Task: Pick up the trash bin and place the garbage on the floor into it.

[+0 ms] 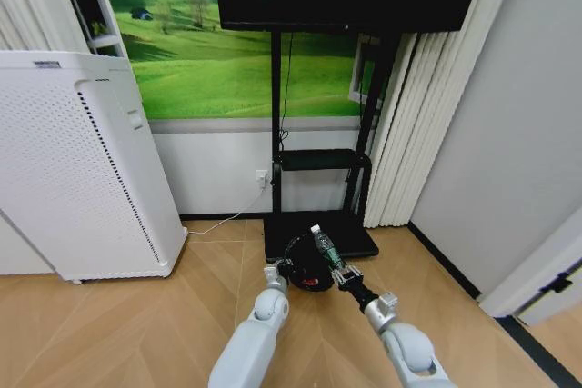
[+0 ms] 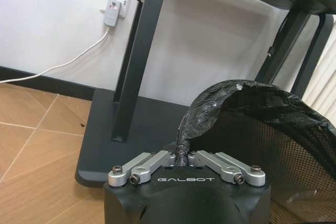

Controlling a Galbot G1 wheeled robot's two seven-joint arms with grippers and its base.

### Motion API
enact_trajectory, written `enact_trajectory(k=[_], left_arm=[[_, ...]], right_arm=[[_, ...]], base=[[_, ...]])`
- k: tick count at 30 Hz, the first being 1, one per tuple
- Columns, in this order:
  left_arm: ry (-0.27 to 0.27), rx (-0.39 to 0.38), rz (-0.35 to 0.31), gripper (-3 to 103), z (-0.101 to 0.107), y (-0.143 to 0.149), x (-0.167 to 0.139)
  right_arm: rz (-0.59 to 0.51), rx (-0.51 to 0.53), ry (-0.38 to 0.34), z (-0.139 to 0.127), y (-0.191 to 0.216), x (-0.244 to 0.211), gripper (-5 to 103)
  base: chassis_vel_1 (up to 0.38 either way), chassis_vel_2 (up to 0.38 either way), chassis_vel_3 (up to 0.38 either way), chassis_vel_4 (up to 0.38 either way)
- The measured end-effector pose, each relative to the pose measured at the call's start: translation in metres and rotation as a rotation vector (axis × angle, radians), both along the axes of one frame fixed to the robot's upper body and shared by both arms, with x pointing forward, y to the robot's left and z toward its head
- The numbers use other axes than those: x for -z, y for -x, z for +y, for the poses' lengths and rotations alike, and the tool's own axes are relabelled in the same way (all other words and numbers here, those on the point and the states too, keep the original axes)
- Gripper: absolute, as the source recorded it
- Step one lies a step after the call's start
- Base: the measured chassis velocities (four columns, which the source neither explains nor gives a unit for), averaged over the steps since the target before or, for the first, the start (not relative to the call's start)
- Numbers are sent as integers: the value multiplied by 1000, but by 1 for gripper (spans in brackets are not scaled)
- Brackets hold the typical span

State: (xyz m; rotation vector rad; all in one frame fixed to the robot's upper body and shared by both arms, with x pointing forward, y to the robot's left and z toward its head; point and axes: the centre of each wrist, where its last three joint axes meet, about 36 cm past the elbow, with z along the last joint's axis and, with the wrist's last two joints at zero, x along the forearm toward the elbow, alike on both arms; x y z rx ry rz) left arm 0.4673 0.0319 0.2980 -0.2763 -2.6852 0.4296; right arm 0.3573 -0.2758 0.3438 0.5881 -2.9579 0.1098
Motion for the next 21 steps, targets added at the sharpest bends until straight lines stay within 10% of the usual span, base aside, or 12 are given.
enact_trajectory(k=[12, 21], left_arm=[[1, 18, -13, 3, 0, -2, -2], [-35, 36, -56, 3, 7, -6, -2]], right_arm=[[-28, 18, 24, -7, -4, 1, 86], [-47, 77, 2, -17, -3, -3, 100]], base=[[0, 0, 0, 0], [0, 0, 0, 0]])
